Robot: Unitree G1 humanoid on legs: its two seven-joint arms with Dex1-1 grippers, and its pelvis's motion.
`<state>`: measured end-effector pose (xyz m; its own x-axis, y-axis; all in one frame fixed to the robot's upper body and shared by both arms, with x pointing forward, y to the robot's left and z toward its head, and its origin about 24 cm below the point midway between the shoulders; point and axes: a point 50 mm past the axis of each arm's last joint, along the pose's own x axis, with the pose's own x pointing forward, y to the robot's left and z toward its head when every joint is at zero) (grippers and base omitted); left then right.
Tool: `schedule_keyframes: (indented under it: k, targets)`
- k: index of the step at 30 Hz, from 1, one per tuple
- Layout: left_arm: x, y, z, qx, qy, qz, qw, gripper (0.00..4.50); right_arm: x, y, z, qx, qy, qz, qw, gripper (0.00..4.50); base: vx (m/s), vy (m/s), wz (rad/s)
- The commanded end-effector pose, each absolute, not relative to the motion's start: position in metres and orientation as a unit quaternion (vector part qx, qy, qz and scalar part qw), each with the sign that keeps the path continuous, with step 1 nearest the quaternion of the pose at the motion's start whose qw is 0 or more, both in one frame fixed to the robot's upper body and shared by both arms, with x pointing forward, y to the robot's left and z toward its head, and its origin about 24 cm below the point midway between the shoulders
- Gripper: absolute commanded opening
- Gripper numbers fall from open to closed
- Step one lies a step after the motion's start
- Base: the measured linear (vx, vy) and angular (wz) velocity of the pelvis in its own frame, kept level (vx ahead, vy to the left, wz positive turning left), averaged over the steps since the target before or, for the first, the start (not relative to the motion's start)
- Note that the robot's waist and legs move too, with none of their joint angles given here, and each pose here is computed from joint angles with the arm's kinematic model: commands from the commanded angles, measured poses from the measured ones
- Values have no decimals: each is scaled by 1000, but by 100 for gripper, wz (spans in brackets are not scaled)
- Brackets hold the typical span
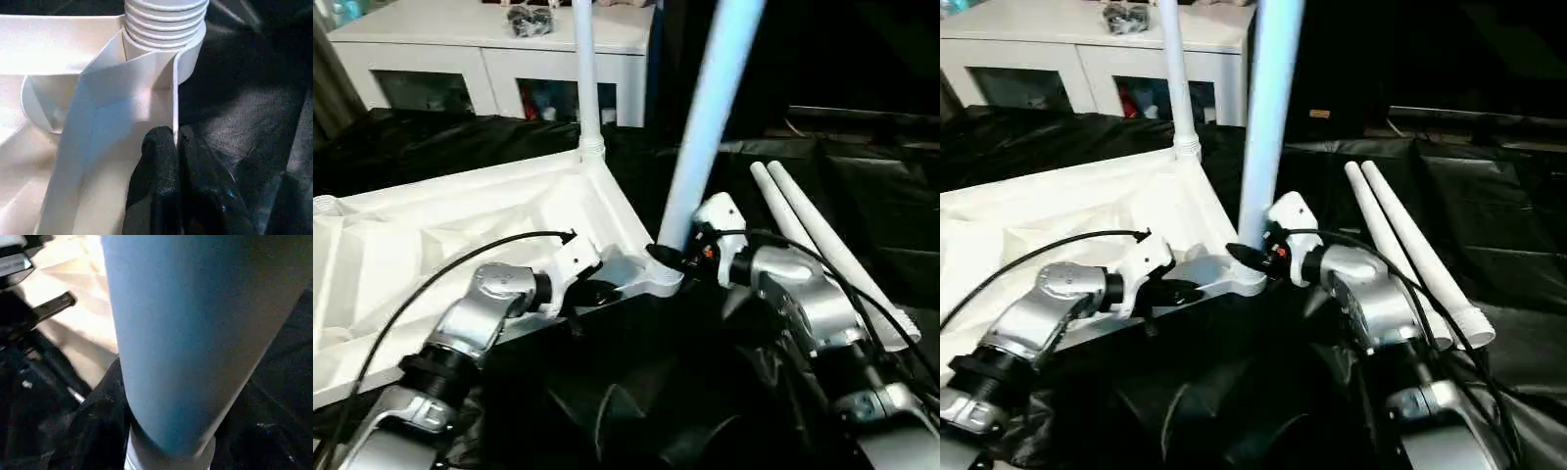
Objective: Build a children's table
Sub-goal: Insert table leg to table base
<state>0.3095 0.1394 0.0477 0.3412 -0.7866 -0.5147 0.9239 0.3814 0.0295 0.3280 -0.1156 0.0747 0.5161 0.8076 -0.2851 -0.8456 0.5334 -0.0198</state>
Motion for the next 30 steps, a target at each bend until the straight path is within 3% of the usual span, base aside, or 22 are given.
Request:
schedule_keyframes:
  k: [1,8,11,18,24,30]
  targets:
    - [308,137,54,169,193,-549,795,0,315,-115,40,-83,205,494,841,188,0,0,0]
    - [302,137,58,179,185,-582,771,0,303,-118,34,-91,217,557,796,188,0,0,0]
    - [293,136,60,177,184,-626,737,0,298,-120,29,-105,228,589,768,188,0,0,0]
    - [291,138,63,180,190,-650,714,0,296,-121,24,-121,248,620,734,188,0,0,0]
    - [292,141,65,186,193,-653,708,0,294,-122,19,-132,262,636,714,188,0,0,0]
    - [296,139,64,184,191,-638,722,0,297,-121,19,-116,252,621,733,188,0,0,0]
